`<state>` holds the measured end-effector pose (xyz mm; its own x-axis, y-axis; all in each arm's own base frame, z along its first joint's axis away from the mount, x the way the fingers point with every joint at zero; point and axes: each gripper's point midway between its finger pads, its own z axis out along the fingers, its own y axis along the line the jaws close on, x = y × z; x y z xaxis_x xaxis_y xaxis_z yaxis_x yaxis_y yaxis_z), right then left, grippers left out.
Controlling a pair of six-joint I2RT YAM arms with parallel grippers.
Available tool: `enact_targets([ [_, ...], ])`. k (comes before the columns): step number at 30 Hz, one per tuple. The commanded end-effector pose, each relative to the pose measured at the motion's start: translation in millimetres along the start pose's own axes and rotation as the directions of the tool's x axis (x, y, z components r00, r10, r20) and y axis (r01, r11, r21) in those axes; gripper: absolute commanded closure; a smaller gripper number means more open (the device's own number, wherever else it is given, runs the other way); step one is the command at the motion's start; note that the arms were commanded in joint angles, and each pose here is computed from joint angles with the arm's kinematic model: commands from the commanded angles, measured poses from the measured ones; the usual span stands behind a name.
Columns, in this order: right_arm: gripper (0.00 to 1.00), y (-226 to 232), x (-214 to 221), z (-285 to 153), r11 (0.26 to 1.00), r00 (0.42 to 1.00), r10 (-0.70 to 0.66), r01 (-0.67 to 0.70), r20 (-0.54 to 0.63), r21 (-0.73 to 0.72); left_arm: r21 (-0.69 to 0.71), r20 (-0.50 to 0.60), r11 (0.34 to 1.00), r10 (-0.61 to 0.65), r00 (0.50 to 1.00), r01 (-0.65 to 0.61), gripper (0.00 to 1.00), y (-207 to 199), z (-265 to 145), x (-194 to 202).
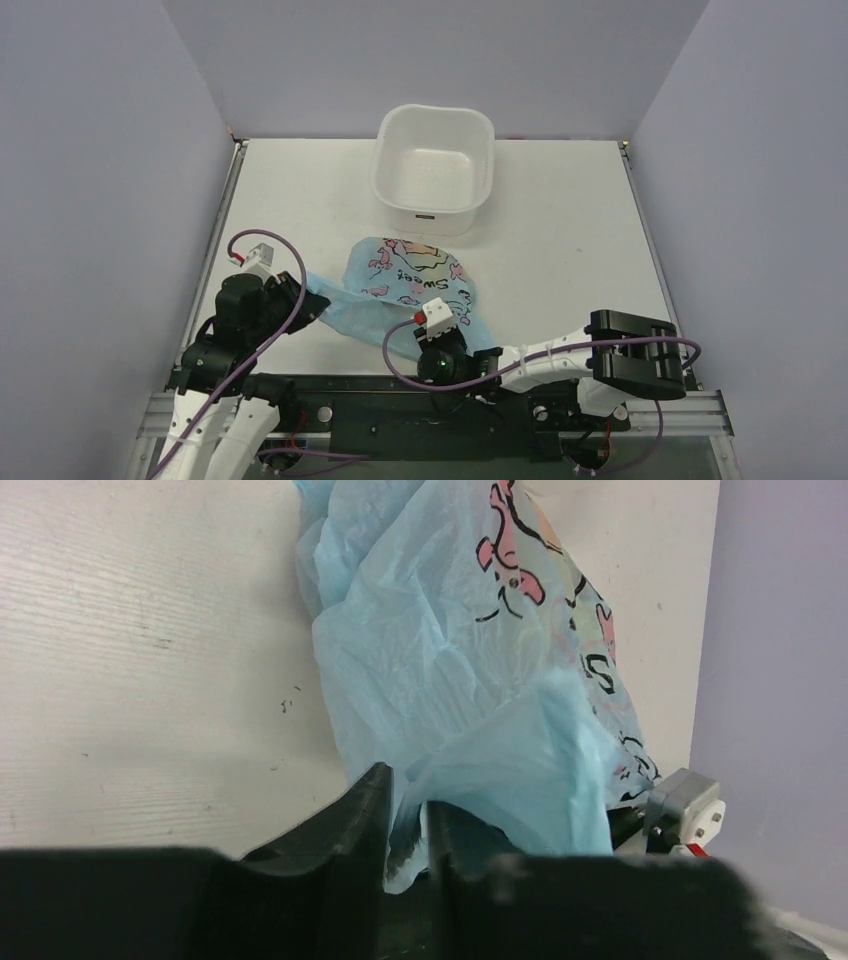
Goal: Take the fake fruits out of the plastic bag
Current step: Adjust the plastic bag at the center of the board.
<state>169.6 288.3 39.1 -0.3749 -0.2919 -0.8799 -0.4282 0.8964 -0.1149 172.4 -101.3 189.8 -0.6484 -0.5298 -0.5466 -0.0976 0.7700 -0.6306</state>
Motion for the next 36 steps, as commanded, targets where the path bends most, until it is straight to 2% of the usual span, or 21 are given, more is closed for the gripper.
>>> enact_targets([
  [1, 0.63, 29, -41, -21, 0.996, 0.994, 0.083, -0.081, 0.068, -0.036, 0.001, 0.046, 0.998, -0.065, 0.997, 0.065, 0.73, 1, -5, -3],
  [2, 0.63, 36, -52, -24, 0.994, 0.992, 0.105, -0.102, 0.075, -0.047, 0.008, 0.044, 0.996, -0.087, 0.995, 0.087, 0.65, 1, -7, -1],
  [4, 0.58, 36, -61, -29, 0.989, 0.986, 0.146, -0.143, 0.075, -0.046, 0.027, 0.036, 0.993, -0.113, 0.993, 0.112, 0.61, 1, -11, 6],
  [11, 0.41, 26, -81, -44, 0.976, 0.977, 0.212, -0.210, 0.026, -0.052, 0.014, -0.024, 0.984, -0.179, 0.984, 0.179, 0.56, 13, -12, 30],
  [14, 0.40, 22, -82, -49, 0.975, 0.977, 0.214, -0.213, 0.020, -0.063, 0.017, -0.011, 0.981, -0.193, 0.981, 0.193, 0.53, 17, -2, 31],
  [20, 0.39, 20, -58, -59, 0.972, 0.978, 0.206, -0.207, -0.023, -0.115, 0.025, -0.019, 0.979, -0.200, 0.980, 0.200, 0.50, 20, 24, 31],
  [22, 0.40, 17, -50, -63, 0.968, 0.977, 0.213, -0.214, -0.020, -0.130, 0.015, -0.010, 0.981, -0.192, 0.981, 0.193, 0.57, 24, 32, 29],
  [25, 0.43, 10, -40, -63, 0.960, 0.970, 0.245, -0.240, 0.013, -0.142, 0.004, 0.017, 0.982, -0.189, 0.982, 0.189, 0.85, 28, 45, 24],
  [26, 0.46, 2, -23, -59, 0.967, 0.975, 0.224, -0.221, 0.007, -0.127, 0.002, 0.026, 0.982, -0.188, 0.982, 0.188, 0.89, 29, 48, 22],
  [27, 0.50, -1, -22, -57, 0.965, 0.971, 0.238, -0.233, 0.028, -0.123, 0.005, 0.050, 0.982, -0.186, 0.981, 0.186, 0.98, 29, 51, 16],
  [33, 0.67, -40, 16, -29, 0.986, 0.984, 0.159, -0.163, 0.081, 0.037, -0.006, 0.144, 0.986, -0.163, 0.976, 0.165, 1.00, 29, 50, -5],
  [36, 0.68, -51, 10, -14, 0.974, 0.975, 0.200, -0.209, 0.098, 0.086, 0.056, 0.109, 0.982, -0.185, 0.977, 0.179, 1.00, 20, 54, 2],
])
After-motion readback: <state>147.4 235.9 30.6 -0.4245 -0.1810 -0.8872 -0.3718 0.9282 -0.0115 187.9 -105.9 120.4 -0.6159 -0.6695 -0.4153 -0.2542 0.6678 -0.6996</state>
